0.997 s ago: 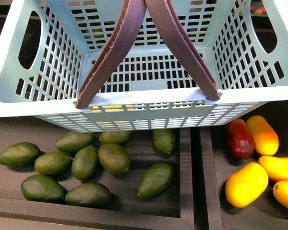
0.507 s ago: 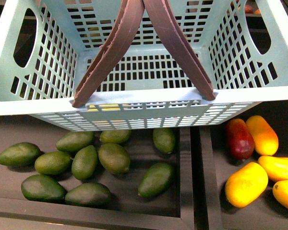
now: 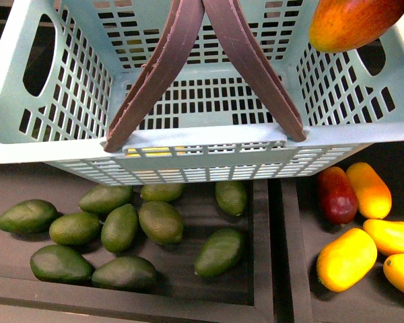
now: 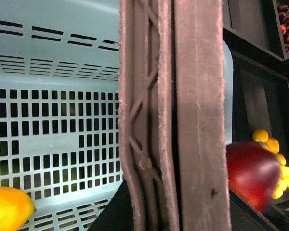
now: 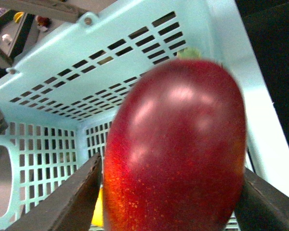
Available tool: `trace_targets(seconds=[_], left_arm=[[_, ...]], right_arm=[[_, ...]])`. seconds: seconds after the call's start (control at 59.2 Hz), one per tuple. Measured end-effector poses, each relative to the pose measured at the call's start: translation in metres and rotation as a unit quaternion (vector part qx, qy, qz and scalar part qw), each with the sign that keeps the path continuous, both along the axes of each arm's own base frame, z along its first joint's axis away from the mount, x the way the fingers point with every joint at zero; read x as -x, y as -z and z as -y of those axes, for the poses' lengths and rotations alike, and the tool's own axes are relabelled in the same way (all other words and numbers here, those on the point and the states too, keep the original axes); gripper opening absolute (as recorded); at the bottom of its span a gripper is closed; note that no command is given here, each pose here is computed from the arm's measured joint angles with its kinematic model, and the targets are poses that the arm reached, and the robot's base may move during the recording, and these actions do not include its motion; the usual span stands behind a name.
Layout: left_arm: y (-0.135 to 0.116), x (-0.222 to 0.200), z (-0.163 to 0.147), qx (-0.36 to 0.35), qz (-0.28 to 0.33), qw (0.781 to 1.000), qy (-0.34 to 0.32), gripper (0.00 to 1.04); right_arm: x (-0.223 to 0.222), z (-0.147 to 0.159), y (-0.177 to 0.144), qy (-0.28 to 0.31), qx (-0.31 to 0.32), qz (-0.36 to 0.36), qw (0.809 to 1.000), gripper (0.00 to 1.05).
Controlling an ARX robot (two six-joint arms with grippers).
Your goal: Pick lemon and mango into basket
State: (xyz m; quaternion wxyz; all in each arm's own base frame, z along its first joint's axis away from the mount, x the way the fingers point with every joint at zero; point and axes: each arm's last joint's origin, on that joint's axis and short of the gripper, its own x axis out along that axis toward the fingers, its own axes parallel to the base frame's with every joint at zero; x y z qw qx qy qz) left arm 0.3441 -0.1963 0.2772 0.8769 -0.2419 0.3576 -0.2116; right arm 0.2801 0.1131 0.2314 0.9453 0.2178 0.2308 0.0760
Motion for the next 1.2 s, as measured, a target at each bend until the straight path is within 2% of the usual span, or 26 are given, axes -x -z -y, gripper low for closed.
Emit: trace_targets(seconds=[0.118,0.152,0.287,0.355,0.439,0.473,0.541,0.625,0.76,0.946,0.98,1.014,1.2], left_arm=[[0.0,0.0,0.0,0.0,0.0,1.0,0.0,0.16],[0.0,0.0,0.0,0.0,0.0,1.0,0.0,0.16],[0.0,0.0,0.001,-0.001,-0.001,1.0,0.002,0.16],[0.0,0.0,-0.001,-0.003,0.001,1.0,-0.001,0.16],[0.0,0.0,-0.001,-0.002,0.0,1.0,0.0,0.16],[0.0,0.0,-0.001,-0.001,-0.001,1.0,0.0,0.16],[0.0,0.0,-0.001,-0.001,-0.001,1.0,0.0,0.16],[0.0,0.0,0.0,-0.002,0.0,1.0,0.002,0.16],[0.0,0.0,0.0,0.002,-0.003,1.0,0.001,0.16],[0.0,0.0,0.0,0.0,-0.001,1.0,0.0,0.16],[0.0,0.0,0.0,0.0,-0.002,1.0,0.001,0.16],[0.0,0.0,0.0,0.0,-0.002,1.0,0.0,0.16],[0.0,0.0,-0.001,0.0,-0.001,1.0,-0.001,0.16]], right_arm=[[-0.003,-0.001,-0.003,0.005,0.0,0.004,1.0,0.96],[-0.003,0.001,-0.005,0.006,-0.001,0.007,1.0,0.98],[0.009,0.015,-0.014,0.034,0.025,0.02,0.999,0.96],[0.033,0.038,-0.013,0.071,0.077,0.012,0.994,0.96],[0.058,0.063,-0.012,0.115,0.099,-0.001,0.988,0.96],[0.064,0.07,-0.011,0.114,0.108,0.022,0.987,0.93],[0.073,0.078,-0.009,0.097,0.123,0.117,0.981,0.83],[0.089,0.085,0.0,0.082,0.168,0.22,0.957,0.64],[0.103,0.093,0.016,0.077,0.201,0.226,0.95,0.41],[0.118,0.1,0.031,0.075,0.21,0.227,0.948,0.11],[0.122,0.101,0.034,0.076,0.213,0.227,0.947,0.03],[0.126,0.106,0.038,0.063,0.212,0.229,0.948,0.02],[0.138,0.113,0.047,0.075,0.215,0.226,0.947,0.02]])
